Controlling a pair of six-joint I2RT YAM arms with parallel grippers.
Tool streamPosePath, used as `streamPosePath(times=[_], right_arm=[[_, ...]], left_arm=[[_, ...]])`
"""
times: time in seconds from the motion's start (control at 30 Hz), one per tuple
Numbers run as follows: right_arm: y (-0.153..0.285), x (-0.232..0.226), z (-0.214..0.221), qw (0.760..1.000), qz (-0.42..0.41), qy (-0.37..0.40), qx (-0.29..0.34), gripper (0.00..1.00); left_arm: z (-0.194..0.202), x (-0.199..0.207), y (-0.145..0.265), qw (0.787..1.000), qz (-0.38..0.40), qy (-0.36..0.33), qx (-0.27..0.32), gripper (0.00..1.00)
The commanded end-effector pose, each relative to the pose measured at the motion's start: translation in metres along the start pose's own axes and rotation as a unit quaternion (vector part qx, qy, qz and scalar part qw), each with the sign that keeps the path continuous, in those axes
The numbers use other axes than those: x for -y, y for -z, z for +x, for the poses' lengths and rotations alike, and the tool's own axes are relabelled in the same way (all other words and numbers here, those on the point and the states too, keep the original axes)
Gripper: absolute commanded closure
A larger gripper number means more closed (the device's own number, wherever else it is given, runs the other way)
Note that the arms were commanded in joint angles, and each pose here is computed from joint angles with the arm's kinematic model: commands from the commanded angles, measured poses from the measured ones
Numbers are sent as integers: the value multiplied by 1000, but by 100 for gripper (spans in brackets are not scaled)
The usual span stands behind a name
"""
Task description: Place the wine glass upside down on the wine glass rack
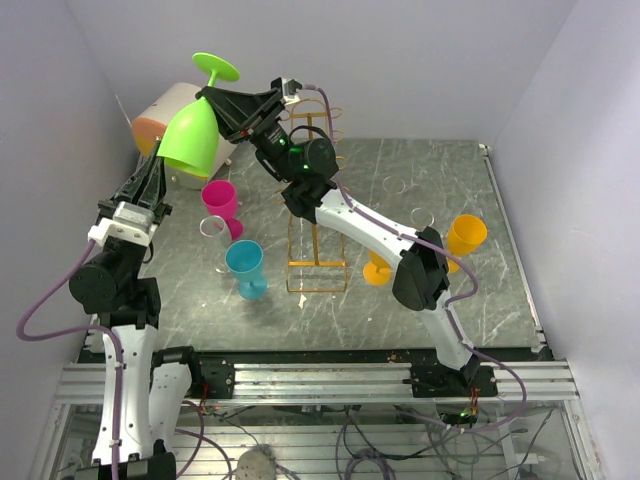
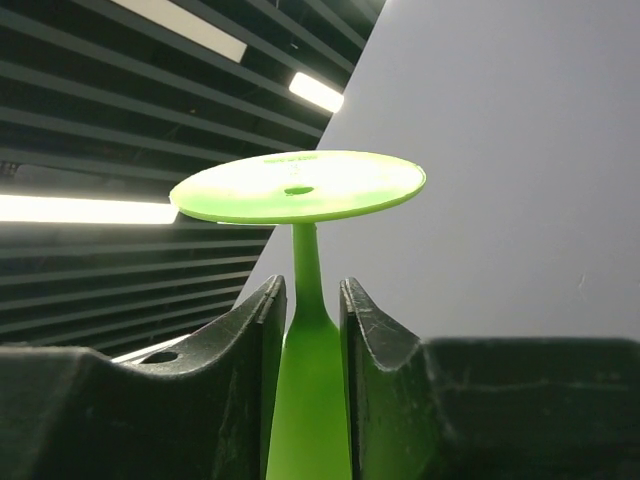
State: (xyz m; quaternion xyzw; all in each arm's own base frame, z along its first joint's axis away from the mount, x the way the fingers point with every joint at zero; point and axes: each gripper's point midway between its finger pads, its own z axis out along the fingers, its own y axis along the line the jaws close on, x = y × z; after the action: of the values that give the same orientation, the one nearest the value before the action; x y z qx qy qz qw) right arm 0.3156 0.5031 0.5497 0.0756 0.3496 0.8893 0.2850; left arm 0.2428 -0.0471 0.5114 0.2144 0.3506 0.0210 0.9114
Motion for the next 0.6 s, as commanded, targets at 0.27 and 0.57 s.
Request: streamPosePath(times=[0.27, 0.57], right_arm=[[5, 14, 27, 1000, -4, -10, -26, 100], [4, 1, 20, 1000, 0, 19, -25, 100]], left_arm=[[11, 2, 3, 1000, -7, 15, -13, 93], [12, 4, 3, 996, -8, 65, -52, 79]])
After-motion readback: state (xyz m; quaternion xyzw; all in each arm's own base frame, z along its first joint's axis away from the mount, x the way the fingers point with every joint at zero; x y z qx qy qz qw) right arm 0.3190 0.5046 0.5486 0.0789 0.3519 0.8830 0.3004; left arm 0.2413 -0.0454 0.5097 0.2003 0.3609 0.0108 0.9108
